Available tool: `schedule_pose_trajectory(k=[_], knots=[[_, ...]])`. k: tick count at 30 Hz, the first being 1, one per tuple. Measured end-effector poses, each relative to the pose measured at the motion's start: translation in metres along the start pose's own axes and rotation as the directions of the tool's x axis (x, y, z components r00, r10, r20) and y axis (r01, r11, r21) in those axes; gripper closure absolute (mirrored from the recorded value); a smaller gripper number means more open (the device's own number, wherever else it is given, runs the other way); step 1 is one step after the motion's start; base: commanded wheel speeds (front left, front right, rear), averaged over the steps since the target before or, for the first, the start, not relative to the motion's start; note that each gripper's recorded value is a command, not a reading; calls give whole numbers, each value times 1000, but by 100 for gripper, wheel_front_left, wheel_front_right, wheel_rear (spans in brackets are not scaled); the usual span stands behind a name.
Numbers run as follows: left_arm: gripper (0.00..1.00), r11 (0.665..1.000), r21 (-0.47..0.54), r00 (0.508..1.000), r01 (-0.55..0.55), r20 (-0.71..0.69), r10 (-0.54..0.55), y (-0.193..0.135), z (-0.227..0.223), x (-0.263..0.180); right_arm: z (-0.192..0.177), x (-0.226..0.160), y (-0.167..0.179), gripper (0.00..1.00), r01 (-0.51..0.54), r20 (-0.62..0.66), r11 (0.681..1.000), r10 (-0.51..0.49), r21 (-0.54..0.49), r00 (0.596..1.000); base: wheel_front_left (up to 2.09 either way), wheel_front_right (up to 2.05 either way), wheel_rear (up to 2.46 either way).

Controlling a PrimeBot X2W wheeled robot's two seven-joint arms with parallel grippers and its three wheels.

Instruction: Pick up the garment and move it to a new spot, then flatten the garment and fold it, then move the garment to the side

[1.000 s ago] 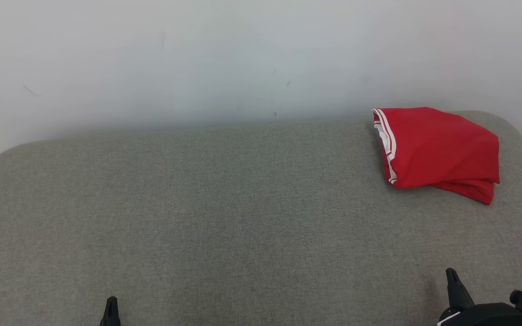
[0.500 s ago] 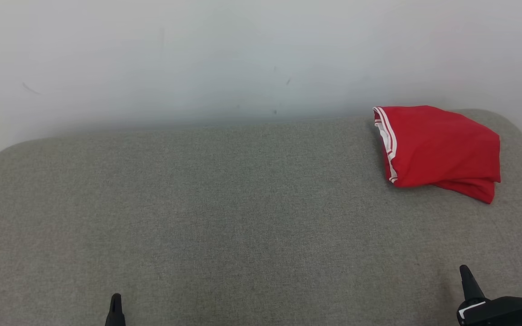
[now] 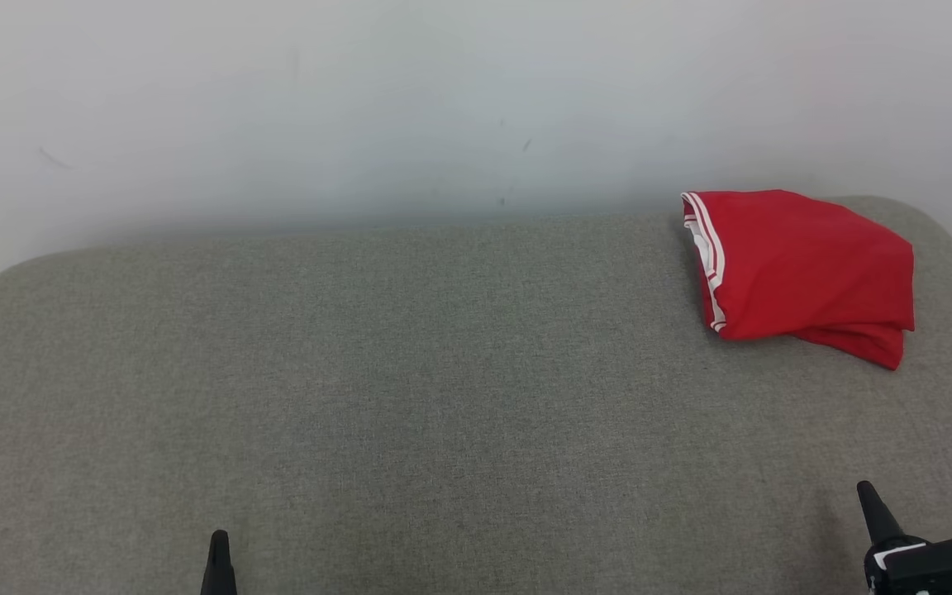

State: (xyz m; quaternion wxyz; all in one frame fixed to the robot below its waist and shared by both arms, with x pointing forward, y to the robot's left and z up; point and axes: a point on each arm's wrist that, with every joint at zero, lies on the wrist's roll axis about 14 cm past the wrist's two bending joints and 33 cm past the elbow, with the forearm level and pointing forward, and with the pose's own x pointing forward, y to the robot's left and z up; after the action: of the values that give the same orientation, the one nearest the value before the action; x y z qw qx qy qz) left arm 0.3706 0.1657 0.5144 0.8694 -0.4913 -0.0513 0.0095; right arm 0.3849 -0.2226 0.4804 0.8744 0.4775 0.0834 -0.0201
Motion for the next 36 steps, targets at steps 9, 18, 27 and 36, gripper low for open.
schedule_pose_trajectory(k=[9,18,27,36], knots=[[100,996,-89,1000,-11,-11,10,-1,-5,2,9,2,-1,100,-8,5,994,8,105,1000,0,0,0],[100,983,-182,1000,-19,-20,16,-2,-10,4,17,3,-2,100,-20,11,980,19,197,1000,0,0,0],[100,966,-258,999,-33,-32,26,-3,-15,5,25,4,-3,100,-38,18,959,34,279,999,0,0,0],[100,943,-330,999,-45,-41,33,-4,-19,6,33,4,-2,100,-61,32,933,53,354,998,0,0,0]])
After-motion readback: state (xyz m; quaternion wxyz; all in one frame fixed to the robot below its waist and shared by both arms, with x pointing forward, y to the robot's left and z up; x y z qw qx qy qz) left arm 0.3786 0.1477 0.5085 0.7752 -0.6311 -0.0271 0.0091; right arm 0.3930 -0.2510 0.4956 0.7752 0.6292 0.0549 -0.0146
